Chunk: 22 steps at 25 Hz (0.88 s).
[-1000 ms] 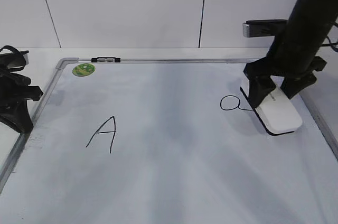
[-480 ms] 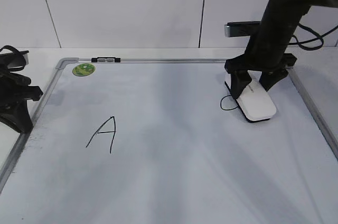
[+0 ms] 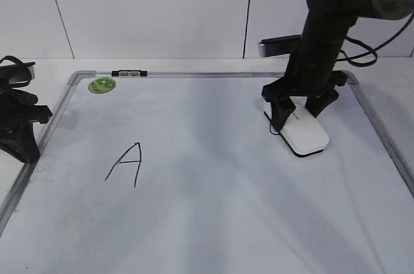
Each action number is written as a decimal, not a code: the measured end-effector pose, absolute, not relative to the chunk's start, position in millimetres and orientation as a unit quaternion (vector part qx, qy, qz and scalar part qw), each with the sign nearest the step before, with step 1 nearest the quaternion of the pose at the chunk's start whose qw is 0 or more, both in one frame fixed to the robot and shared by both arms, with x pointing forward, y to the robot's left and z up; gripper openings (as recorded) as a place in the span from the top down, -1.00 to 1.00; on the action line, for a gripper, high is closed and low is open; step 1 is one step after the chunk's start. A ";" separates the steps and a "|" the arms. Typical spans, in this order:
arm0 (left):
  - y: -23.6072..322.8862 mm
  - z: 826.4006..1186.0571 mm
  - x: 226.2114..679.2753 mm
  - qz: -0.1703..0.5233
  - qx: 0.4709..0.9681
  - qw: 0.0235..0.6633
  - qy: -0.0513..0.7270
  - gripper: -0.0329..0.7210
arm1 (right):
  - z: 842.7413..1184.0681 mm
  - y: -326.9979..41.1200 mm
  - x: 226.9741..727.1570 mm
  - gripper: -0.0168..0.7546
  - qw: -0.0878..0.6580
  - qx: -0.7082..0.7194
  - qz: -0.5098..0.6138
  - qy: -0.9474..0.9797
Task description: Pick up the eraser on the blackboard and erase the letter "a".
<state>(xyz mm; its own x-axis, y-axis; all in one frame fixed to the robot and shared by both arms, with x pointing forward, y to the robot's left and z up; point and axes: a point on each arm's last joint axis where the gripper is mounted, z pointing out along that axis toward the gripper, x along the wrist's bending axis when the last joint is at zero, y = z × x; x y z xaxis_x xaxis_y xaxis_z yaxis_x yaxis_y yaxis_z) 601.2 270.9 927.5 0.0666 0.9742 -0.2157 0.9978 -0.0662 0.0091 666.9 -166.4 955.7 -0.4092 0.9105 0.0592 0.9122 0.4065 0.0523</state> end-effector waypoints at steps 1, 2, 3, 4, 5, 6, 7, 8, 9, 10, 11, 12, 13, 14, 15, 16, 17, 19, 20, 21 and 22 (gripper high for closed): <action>270.9 927.5 601.2 -0.076 0.726 0.077 0.679 0.85 | 955.0 -157.1 664.1 -0.52 0.012 -0.534 -0.037 -0.844; 270.9 927.5 601.2 -0.076 0.726 0.077 0.679 0.85 | 954.6 -147.4 661.1 -0.52 0.012 -0.525 -0.037 -0.850; 270.9 927.5 601.2 -0.076 0.726 0.077 0.679 0.85 | 954.6 -139.7 658.2 -0.52 0.012 -0.517 -0.037 -0.855; 270.9 927.5 601.2 -0.076 0.726 0.077 0.679 0.85 | 954.6 -131.1 654.9 -0.52 0.013 -0.508 -0.037 -0.860; 270.9 927.5 601.2 -0.076 0.726 0.077 0.679 0.85 | 954.5 -123.3 651.6 -0.52 0.014 -0.500 -0.037 -0.865; 270.9 927.5 601.2 -0.076 0.726 0.077 0.679 0.85 | 953.7 -117.5 649.2 -0.52 0.015 -0.494 -0.036 -0.868; 270.9 927.5 601.2 -0.076 0.726 0.077 0.679 0.85 | 953.7 -111.9 646.7 -0.52 0.015 -0.488 -0.036 -0.872; 270.9 927.5 601.2 -0.076 0.726 0.077 0.679 0.85 | 953.0 -108.5 645.3 -0.52 0.014 -0.484 -0.035 -0.874; 270.9 927.5 601.2 -0.076 0.726 0.077 0.679 0.85 | 953.4 -106.1 644.4 -0.52 0.012 -0.481 -0.034 -0.876; 270.9 927.5 601.2 -0.076 0.726 0.077 0.679 0.85 | 952.4 -106.3 644.6 -0.52 0.011 -0.480 -0.032 -0.877; 271.1 927.5 601.2 -0.076 0.727 0.077 0.679 0.85 | 952.4 -106.9 644.9 -0.52 0.008 -0.481 -0.030 -0.876; 271.1 927.5 601.2 -0.076 0.727 0.077 0.679 0.85 | 952.5 -107.5 645.3 -0.52 0.005 -0.484 -0.028 -0.875; 271.1 927.5 601.2 -0.076 0.727 0.077 0.679 0.85 | 952.5 -109.0 645.8 -0.52 0.003 -0.486 -0.025 -0.873; 271.1 927.5 601.2 -0.076 0.727 0.077 0.679 0.85 | 952.5 -112.0 647.2 -0.52 0.002 -0.492 -0.024 -0.870; 271.1 927.5 601.2 -0.076 0.727 0.077 0.679 0.85 | 952.5 -113.6 647.7 -0.52 0.003 -0.496 -0.024 -0.868; 271.1 926.9 601.2 -0.076 0.727 0.076 0.679 0.85 | 951.6 -118.0 649.8 -0.52 0.007 -0.505 -0.026 -0.863; 271.1 926.9 601.2 -0.076 0.727 0.076 0.679 0.85 | 952.1 -121.6 651.7 -0.52 0.012 -0.513 -0.030 -0.858; 270.9 927.0 601.2 -0.077 0.726 0.077 0.679 0.85 | 952.1 -136.2 657.7 -0.52 0.013 -0.530 -0.031 -0.847; 270.9 927.0 601.2 -0.077 0.726 0.077 0.679 0.85 | 952.1 -144.3 660.8 -0.52 0.012 -0.539 -0.032 -0.842; 270.9 927.0 601.2 -0.077 0.726 0.077 0.679 0.85 | 952.1 -154.5 664.4 -0.52 0.012 -0.549 -0.032 -0.835; 270.9 927.0 601.2 -0.077 0.726 0.077 0.679 0.85 | 952.1 -164.6 667.7 -0.52 0.012 -0.559 -0.032 -0.828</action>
